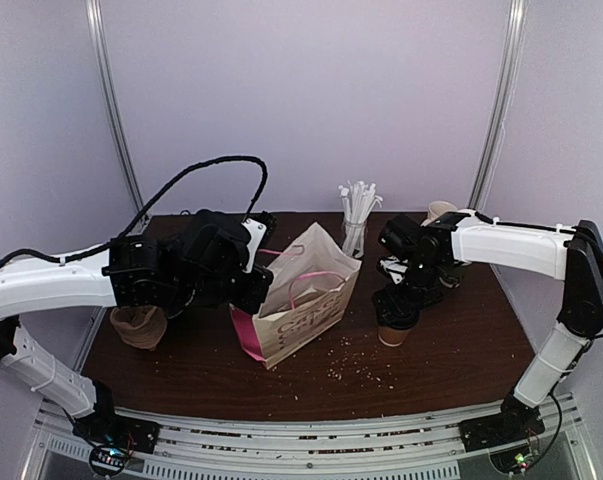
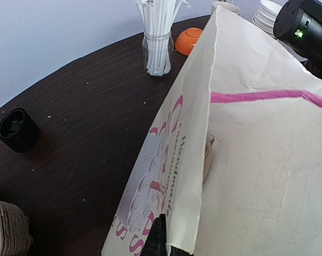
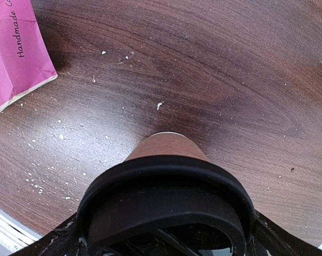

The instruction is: Pack the takeout coffee

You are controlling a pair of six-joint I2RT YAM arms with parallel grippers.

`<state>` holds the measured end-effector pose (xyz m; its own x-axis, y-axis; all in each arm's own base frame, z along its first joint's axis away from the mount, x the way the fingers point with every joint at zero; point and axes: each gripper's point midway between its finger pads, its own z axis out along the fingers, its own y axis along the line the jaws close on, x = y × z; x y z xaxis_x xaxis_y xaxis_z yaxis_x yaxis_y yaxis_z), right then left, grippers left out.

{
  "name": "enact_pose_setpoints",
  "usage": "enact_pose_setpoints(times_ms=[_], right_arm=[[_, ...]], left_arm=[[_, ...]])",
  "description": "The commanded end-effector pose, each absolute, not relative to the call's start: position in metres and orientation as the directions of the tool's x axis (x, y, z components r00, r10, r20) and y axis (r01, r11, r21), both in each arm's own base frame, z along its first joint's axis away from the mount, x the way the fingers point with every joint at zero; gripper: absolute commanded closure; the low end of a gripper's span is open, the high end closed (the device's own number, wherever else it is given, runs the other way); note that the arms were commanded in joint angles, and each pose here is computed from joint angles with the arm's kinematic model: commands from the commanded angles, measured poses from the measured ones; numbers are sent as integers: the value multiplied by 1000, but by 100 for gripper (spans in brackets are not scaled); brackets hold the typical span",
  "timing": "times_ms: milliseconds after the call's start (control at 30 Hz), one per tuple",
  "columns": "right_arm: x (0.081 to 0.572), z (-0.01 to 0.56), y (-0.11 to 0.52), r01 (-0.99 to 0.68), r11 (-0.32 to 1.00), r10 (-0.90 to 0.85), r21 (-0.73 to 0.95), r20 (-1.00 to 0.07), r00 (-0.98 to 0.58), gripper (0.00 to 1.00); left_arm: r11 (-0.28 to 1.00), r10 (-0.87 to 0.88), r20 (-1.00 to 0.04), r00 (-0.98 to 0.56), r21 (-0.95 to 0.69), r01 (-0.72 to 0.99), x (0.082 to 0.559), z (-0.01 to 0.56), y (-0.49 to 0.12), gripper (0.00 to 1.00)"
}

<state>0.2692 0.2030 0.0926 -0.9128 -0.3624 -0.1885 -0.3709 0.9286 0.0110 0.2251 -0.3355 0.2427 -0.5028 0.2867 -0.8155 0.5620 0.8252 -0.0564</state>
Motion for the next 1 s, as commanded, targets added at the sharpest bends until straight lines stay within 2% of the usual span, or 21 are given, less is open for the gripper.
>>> enact_pose_setpoints(times_ms=[0,267,967], right_arm=[[262,85,201,-377,926,-371,8,-158,-915,1],[256,74,197,-379,925,-376,0,-134,-917,0],[265,73,201,-357,934,-350,7,-177,-920,2]], left_arm=[[822,327,-782,-530,-42,568,220,224,-331,100],[822,326,-781,-533,-44,567,220,223,-331,100],[822,328,-780,-533,-42,568,220,222,-331,100]])
